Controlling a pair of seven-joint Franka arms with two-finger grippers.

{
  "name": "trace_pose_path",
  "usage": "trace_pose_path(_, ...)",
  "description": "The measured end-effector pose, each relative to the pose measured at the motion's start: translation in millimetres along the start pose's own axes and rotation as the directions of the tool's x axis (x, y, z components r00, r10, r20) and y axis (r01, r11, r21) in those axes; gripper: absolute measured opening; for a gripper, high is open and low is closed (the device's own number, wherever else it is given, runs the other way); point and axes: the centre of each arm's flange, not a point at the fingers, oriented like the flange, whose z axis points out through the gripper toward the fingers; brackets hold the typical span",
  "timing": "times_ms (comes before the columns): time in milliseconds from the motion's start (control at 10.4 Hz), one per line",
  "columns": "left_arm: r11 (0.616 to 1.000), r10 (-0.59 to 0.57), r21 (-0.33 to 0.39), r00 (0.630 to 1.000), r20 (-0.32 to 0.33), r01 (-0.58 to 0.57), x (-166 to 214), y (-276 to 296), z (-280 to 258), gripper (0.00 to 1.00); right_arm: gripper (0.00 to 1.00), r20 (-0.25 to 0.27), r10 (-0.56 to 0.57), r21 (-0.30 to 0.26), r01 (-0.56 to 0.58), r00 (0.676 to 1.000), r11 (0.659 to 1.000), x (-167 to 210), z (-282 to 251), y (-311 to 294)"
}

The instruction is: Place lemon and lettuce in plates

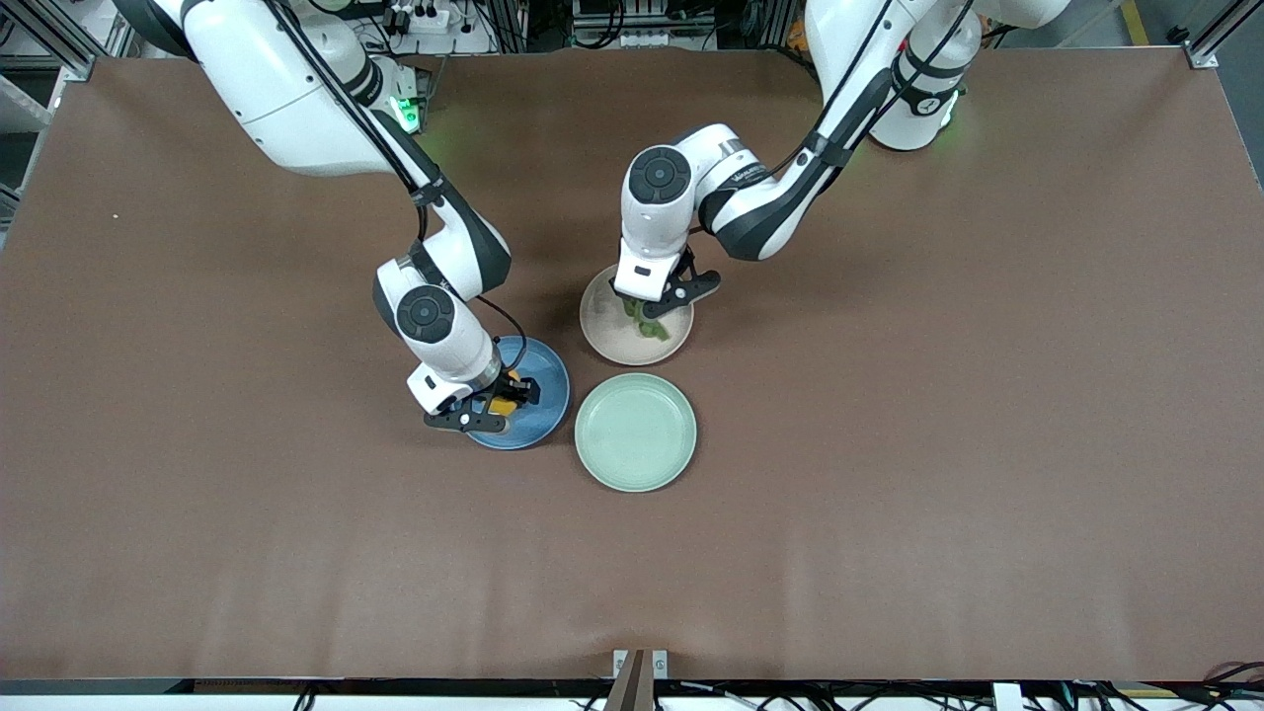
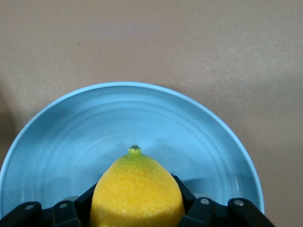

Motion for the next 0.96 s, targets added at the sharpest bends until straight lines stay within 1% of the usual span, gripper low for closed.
trace_pose_path(96, 1.000, -0.006, 0.000, 1.000, -0.003, 0.006, 4, 0, 0, 0.68, 0.66, -0.002, -0.001, -0.004, 0.001, 1.000, 1.000, 0, 1, 0)
trace_pose_path(192, 1.000, -0.016, -0.004, 1.000, -0.007, 0.016, 11, -1, -2, 0.81, 0.69, -0.004, 0.001, -0.004, -0.002, 1.000, 1.000, 0, 0, -1)
trace_pose_path(288, 1.000, -0.022, -0.011, 1.000, -0.021, 0.022, 22, -2, -6, 0.95, 0.81, -0.003, 0.005, -0.004, -0.005, 1.000, 1.000, 0, 0, -1)
trace_pose_path(384, 1.000, -0.013, -0.016, 0.999, -0.045, 0.013, 37, -3, -11, 1.00, 0.93, -0.002, 0.020, -0.005, -0.020, 1.000, 1.000, 0, 0, -1)
trace_pose_path(479, 1.000, -0.003, -0.018, 0.998, -0.065, 0.001, 54, -6, -15, 1.00, 1.00, 0.000, 0.041, -0.006, -0.041, 0.999, 0.999, 0, 0, -2)
trace_pose_path(575, 1.000, 0.006, -0.019, 0.997, -0.074, -0.008, 75, -12, -18, 1.00, 1.00, 0.017, 0.047, -0.019, -0.047, 0.999, 0.999, 0, -2, -5)
trace_pose_path(767, 0.999, 0.030, -0.022, 0.996, -0.081, -0.032, 123, -28, -25, 1.00, 1.00, 0.083, 0.058, -0.092, -0.050, 0.995, 0.994, 12, -23, -9)
trace_pose_path(959, 0.998, 0.055, -0.025, 0.995, -0.088, -0.057, 170, -48, -32, 1.00, 1.00, 0.135, 0.066, -0.158, -0.045, 0.989, 0.986, 32, -61, -13)
